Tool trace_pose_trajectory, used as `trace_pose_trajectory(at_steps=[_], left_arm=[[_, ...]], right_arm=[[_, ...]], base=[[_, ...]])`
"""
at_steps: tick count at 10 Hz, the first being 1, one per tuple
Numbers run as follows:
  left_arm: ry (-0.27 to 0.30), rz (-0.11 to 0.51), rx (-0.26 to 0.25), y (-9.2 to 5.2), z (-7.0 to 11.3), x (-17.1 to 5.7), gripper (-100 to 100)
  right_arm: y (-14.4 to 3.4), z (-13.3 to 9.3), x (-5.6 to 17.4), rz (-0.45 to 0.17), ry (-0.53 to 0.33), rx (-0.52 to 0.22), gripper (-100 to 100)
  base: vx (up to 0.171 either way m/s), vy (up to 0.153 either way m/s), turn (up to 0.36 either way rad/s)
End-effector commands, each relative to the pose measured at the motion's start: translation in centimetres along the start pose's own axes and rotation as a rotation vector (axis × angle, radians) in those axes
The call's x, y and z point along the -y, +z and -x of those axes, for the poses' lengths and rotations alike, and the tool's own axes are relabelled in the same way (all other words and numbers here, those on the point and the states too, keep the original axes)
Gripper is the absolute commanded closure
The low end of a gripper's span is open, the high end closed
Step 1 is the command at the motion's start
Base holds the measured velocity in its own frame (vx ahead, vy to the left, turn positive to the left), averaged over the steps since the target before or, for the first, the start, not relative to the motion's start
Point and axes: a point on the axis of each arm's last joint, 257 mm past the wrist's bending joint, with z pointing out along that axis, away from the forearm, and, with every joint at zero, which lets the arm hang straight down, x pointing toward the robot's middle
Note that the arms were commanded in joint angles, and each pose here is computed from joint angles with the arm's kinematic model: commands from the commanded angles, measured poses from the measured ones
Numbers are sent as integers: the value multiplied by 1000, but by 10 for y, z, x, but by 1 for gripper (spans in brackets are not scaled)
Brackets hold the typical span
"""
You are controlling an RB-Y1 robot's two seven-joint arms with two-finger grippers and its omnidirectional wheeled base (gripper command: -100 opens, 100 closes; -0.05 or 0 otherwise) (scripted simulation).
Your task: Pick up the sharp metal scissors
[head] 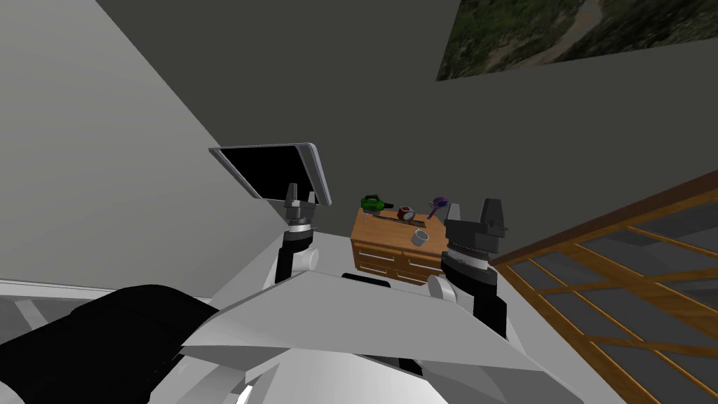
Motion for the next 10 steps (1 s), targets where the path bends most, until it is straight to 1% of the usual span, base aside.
trace_pose_trajectory(at_steps=[1,3,5,7,10], left_arm=[[17,14,-31,-1,-4,-6,-100],[48,44,-77,-2,-10,-19,-100],[88,87,-120,-6,-15,-37,-100],[135,139,-157,-10,-17,-61,-100],[217,230,-206,-21,-15,-102,-100]], right_arm=[[0,0,0,0,0,0,0],[0,0,0,0,0,0,0],[0,0,0,0,0,0,0],[0,0,0,0,0,0,0],[0,0,0,0,0,0,0]], base=[[-1,-7,-29],[-3,-21,-52],[-6,-29,-82],[-2,-41,-97],[-8,-55,-133]])
